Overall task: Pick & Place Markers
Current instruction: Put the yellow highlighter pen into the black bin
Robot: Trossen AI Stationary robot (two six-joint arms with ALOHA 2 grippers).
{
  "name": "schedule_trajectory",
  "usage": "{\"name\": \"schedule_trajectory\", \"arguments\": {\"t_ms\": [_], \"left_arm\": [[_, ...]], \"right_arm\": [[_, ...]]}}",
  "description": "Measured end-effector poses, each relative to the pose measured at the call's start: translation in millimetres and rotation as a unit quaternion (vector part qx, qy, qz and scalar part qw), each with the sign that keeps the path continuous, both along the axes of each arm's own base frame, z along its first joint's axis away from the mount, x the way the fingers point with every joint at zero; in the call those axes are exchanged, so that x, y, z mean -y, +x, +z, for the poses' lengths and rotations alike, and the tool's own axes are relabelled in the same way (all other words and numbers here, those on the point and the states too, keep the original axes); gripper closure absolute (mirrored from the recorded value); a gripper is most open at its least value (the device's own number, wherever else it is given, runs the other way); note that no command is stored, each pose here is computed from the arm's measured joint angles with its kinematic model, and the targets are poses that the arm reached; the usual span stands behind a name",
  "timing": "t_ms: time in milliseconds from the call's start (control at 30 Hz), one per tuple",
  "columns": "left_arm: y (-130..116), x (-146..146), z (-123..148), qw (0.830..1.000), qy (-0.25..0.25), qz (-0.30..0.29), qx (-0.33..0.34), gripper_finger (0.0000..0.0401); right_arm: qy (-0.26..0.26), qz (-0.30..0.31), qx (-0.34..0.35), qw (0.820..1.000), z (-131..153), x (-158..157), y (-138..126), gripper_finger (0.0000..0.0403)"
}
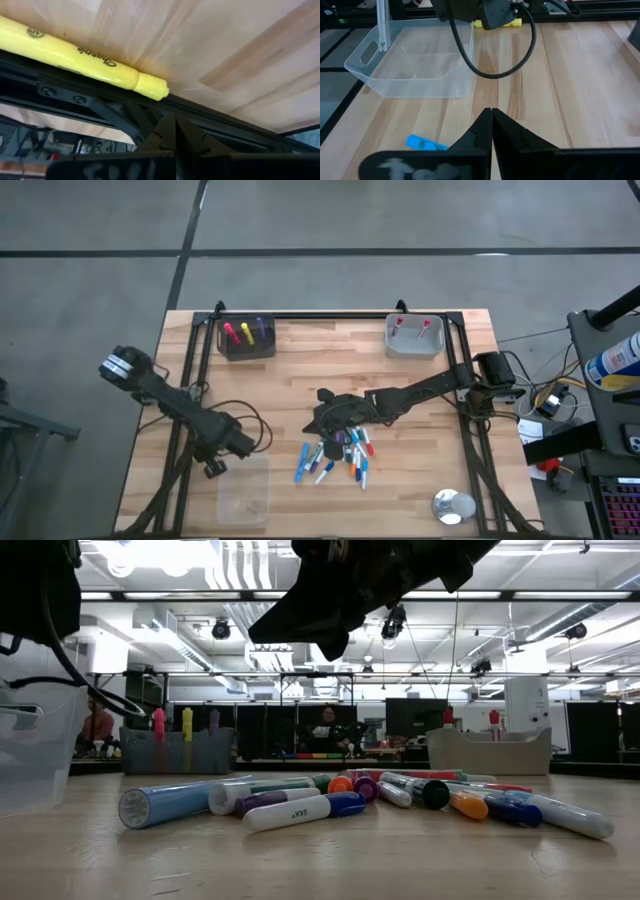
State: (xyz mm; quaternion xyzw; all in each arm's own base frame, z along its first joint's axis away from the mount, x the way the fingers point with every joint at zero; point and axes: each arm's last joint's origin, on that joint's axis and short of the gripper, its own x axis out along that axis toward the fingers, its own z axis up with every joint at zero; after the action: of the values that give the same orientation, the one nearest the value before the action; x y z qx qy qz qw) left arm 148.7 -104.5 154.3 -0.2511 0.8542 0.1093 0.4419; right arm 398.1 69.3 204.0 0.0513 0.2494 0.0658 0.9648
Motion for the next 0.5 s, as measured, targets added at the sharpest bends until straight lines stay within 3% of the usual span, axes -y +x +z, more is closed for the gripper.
{"name": "schedule_trajectory", "arguments": {"t_ms": [500], "left_arm": [[-6,-3,-22,0.997,0.004,-0.035,-0.071,0.0401]], "right_arm": [[0.0,0.0,0.0,1.0,0,0,0,0.0394]]}}
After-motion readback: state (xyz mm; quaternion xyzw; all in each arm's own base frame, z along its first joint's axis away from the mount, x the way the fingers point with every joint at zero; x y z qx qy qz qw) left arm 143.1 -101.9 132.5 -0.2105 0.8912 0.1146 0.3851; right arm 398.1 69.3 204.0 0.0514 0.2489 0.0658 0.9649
